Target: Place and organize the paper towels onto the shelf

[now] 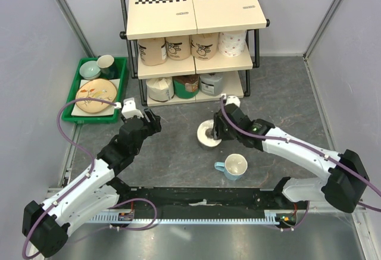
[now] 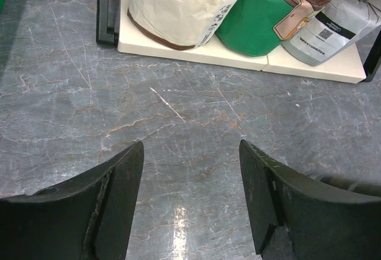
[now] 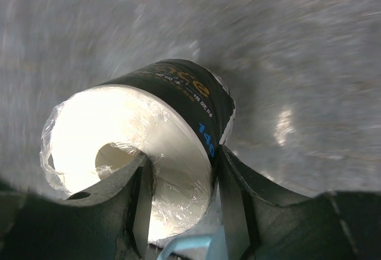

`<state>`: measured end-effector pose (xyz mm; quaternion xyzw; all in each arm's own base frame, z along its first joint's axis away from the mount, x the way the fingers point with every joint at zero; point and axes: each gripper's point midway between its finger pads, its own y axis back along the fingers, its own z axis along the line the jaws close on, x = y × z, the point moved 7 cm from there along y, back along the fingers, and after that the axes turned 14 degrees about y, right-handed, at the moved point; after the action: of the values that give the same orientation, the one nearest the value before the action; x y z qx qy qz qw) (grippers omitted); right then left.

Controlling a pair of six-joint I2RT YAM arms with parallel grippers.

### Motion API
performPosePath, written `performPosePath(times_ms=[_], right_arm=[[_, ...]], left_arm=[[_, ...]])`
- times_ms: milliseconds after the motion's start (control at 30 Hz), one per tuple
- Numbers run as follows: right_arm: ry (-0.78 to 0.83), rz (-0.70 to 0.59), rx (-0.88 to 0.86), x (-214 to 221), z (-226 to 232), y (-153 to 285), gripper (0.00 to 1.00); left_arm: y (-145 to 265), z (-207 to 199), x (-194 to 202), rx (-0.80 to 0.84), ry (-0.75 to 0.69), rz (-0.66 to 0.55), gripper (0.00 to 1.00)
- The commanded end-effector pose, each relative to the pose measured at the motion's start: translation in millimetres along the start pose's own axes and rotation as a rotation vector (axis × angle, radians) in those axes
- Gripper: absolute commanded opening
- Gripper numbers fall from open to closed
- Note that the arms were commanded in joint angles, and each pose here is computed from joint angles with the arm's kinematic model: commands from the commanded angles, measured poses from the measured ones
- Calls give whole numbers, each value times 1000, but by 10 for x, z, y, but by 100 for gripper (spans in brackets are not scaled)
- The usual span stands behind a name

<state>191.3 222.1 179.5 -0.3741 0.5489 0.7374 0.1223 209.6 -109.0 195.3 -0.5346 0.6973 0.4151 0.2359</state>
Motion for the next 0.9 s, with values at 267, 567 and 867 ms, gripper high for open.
performPosePath(times_ms=[267,567,867], right_arm=[[-328,-296,358,-623,-1062,-156,36],[-431,-405,439,-1002,-1492,-381,36],[-465,-491,398,-1323,-1690,-542,35]], left_arm=[[-16,-22,-43,6,26,-36,72],[-18,-29,-49,7,20,-35,72],[-25,-33,-56,7,19,-41,72]])
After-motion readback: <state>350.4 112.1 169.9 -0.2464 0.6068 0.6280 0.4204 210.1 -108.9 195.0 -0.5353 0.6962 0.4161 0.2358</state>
